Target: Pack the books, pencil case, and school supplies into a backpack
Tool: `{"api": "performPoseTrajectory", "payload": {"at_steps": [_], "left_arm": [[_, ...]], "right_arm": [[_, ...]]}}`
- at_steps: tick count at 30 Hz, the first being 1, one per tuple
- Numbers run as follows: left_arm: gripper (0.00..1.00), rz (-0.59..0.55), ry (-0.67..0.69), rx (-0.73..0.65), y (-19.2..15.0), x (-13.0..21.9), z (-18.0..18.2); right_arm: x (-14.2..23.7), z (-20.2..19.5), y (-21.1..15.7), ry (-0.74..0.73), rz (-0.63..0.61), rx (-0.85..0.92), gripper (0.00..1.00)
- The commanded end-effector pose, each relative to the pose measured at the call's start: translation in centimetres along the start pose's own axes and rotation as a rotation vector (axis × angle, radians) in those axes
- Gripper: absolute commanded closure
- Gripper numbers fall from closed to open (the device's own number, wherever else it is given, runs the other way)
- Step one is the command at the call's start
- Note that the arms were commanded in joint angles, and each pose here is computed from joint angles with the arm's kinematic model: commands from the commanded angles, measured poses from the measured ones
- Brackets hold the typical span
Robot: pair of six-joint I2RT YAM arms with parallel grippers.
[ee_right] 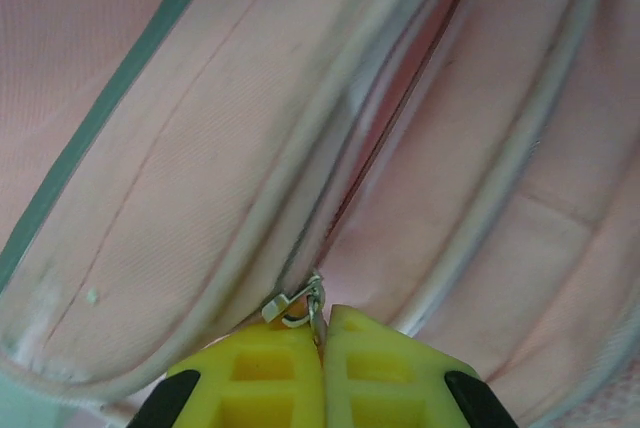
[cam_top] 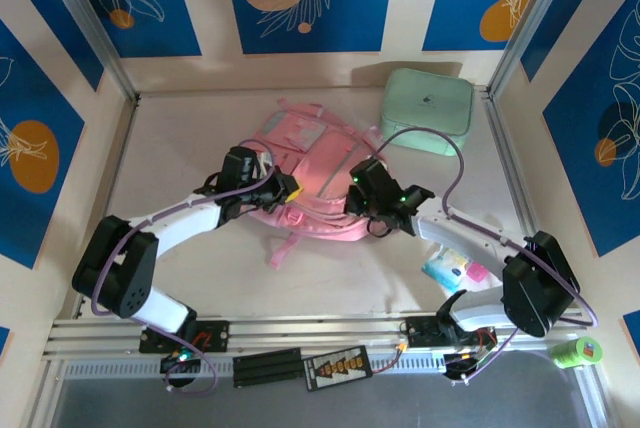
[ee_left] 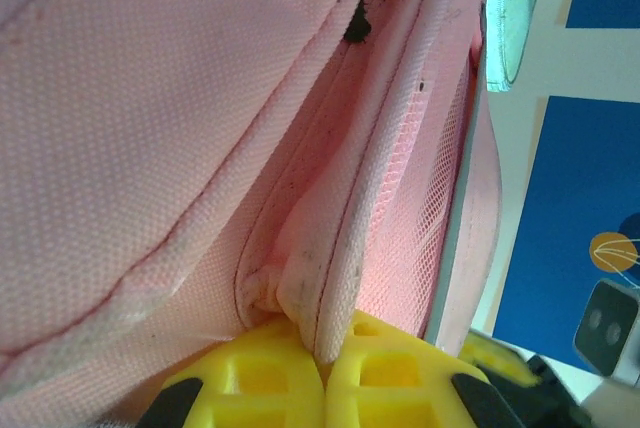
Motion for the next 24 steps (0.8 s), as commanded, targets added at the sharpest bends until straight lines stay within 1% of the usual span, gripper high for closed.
{"api": "performPoseTrajectory", "payload": {"at_steps": [1, 4, 6, 9, 10, 12, 13, 16, 17, 18, 19, 22, 24], "left_arm": [[1.00, -0.033, 0.032, -0.085, 2.1, 0.5, -0.1], [1.00, -0.049, 0.085, -0.131, 3.8, 0.6, 0.3], [1.00, -0.065, 0.104, -0.171, 5.1, 1.1, 0.1], [0.93, -0.107, 0.154, -0.234, 7.1, 2.2, -0.5], [0.88, -0.129, 0.177, -0.251, 7.8, 2.8, -0.6], [0.75, -0.176, 0.208, -0.265, 8.9, 4.1, -0.6], [0.66, -0.203, 0.223, -0.259, 9.5, 5.0, -0.5], [0.49, -0.304, 0.271, -0.210, 10.7, 8.0, 0.6], [0.36, -0.329, 0.271, -0.192, 10.8, 8.9, 1.0], [0.26, -0.347, 0.267, -0.178, 10.7, 9.6, 1.3], [0.20, -0.360, 0.260, -0.162, 10.5, 10.3, 1.7], [0.16, -0.375, 0.239, -0.136, 9.3, 11.6, 2.6], [0.14, -0.352, 0.211, -0.119, 8.3, 11.8, 3.0]], "right_arm": [[0.7, -1.2, 0.1, 0.000, 0.001, 0.089, 1.00], [1.1, 1.4, 0.2, 0.138, -0.004, 0.175, 1.00], [1.2, 3.0, -0.2, 0.236, 0.011, 0.199, 1.00], [1.1, 5.6, -0.7, 0.357, 0.032, 0.220, 1.00], [0.9, 6.4, -0.9, 0.381, 0.038, 0.221, 1.00], [0.5, 8.1, -1.0, 0.425, 0.046, 0.225, 1.00], [0.1, 9.0, -1.1, 0.441, 0.052, 0.225, 1.00], [-1.1, 12.0, -0.6, 0.491, 0.066, 0.233, 1.00], [-1.5, 13.0, -0.2, 0.499, 0.067, 0.239, 1.00], [-1.7, 14.0, 0.0, 0.514, 0.066, 0.246, 1.00], [-2.1, 15.1, 0.3, 0.532, 0.066, 0.255, 1.00], [-2.8, 17.9, 1.2, 0.582, 0.060, 0.277, 1.00], [-3.2, 19.0, 1.8, 0.599, 0.055, 0.279, 1.00]]}}
Point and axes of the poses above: each hand's point on the last joint's axis, 136 mm out from that joint toward the fingers, its own x axis back along the fingers, its own z axis along the line the jaws close on, y = z × x, the point moved 3 cm from there along x, back along the fingers, and after that the axes turned 12 degrees about x, right-handed, at the moved point
